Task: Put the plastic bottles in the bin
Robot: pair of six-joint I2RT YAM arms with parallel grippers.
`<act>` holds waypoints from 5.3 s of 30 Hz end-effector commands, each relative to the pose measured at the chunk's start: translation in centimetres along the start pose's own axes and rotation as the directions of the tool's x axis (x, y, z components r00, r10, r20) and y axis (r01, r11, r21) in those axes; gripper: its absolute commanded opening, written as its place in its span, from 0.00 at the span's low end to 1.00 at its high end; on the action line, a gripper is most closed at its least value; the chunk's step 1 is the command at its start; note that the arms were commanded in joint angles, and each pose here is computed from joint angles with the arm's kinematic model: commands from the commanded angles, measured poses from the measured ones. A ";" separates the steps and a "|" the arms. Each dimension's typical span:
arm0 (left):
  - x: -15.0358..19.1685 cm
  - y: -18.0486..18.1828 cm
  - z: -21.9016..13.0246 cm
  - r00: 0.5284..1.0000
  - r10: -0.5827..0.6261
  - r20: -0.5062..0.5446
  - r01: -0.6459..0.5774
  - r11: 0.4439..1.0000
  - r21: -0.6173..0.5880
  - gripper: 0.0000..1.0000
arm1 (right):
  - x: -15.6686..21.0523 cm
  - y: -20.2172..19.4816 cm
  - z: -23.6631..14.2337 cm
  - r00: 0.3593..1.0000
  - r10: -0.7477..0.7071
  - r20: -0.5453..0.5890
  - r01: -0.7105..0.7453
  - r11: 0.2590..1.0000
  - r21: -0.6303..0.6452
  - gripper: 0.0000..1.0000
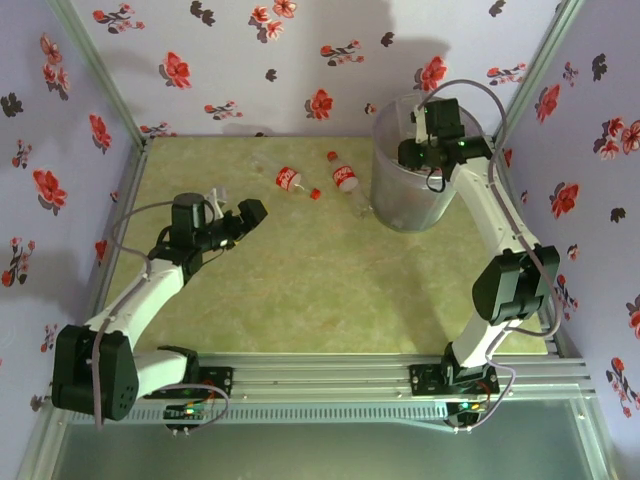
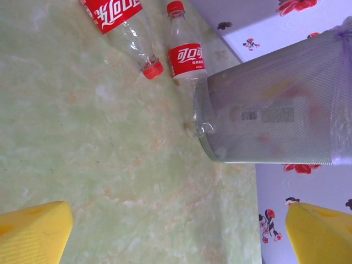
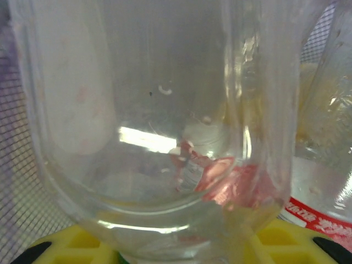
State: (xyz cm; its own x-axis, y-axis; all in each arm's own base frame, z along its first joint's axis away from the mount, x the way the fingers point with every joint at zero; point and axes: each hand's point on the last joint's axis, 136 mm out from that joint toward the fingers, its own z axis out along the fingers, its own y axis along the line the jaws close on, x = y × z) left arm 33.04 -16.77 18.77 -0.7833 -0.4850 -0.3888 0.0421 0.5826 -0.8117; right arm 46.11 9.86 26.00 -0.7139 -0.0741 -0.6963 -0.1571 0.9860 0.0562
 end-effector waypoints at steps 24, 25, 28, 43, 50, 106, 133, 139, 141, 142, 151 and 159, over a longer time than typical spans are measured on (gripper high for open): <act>-1.3 -0.4 0.0 0.999 0.053 0.013 -0.053 0.998 -0.021 1.00 | -5.7 -1.4 -1.6 0.991 0.053 0.120 -0.055 0.998 0.013 0.50; -1.2 -0.3 0.0 0.999 0.050 0.012 -0.050 0.998 -0.025 1.00 | -5.2 -1.2 -1.3 0.993 0.057 0.105 -0.057 0.998 0.000 0.49; -1.2 -0.1 0.1 0.999 0.047 0.014 -0.047 0.998 -0.031 1.00 | -3.5 -0.8 -0.9 0.994 0.074 0.078 -0.073 0.997 -0.026 0.47; -1.7 0.1 1.0 1.000 0.028 0.013 -0.027 0.999 -0.032 1.00 | -4.5 0.2 -5.2 0.988 0.069 0.137 -0.058 0.995 -0.079 0.44; -3.6 1.9 2.4 0.999 0.022 0.049 -0.014 0.988 -0.155 1.00 | -6.4 0.9 -8.9 0.974 0.085 0.208 -0.061 0.991 -0.117 0.50; -15.1 13.4 22.0 0.992 0.015 0.123 0.072 0.735 -0.674 0.73 | 3.5 4.1 -21.2 0.950 0.000 0.311 0.067 0.977 -0.204 0.85; -14.7 3.3 12.2 0.959 0.043 0.281 0.062 0.934 -0.353 0.15 | 5.2 6.7 -18.4 0.979 0.060 0.196 -0.003 0.960 -0.278 0.84; -11.3 0.9 10.3 0.969 0.014 0.245 0.022 0.990 -0.142 0.00 | 6.0 12.4 -15.6 0.987 0.023 0.160 0.040 0.926 -0.375 0.84; -10.4 -0.1 9.7 0.973 0.010 0.229 0.010 0.996 -0.085 0.00 | 6.4 14.7 -14.5 0.989 0.006 0.146 0.055 0.911 -0.409 0.84; -9.9 -0.6 9.3 0.975 0.009 0.220 0.005 0.998 -0.063 0.00 | 6.7 15.8 -13.9 0.991 0.000 0.137 0.059 0.903 -0.424 0.83; -5.8 -4.5 7.1 0.990 0.015 0.141 -0.041 0.983 0.178 0.00 | 9.5 24.5 -8.9 0.995 0.091 -0.041 -0.096 0.748 -0.657 0.90; -3.6 -6.6 6.4 0.990 0.061 0.125 -0.095 0.953 0.286 0.00 | 12.0 28.1 -5.4 0.986 0.069 -0.151 -0.154 0.719 -0.677 0.91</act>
State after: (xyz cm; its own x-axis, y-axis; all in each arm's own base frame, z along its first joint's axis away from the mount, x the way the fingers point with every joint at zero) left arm 40.62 -21.63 18.99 -0.7163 -0.5419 -0.4397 0.1599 0.4860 -0.8592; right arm 29.41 33.98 22.35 -0.8110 -0.0526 -0.5827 -0.4598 0.6732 0.5791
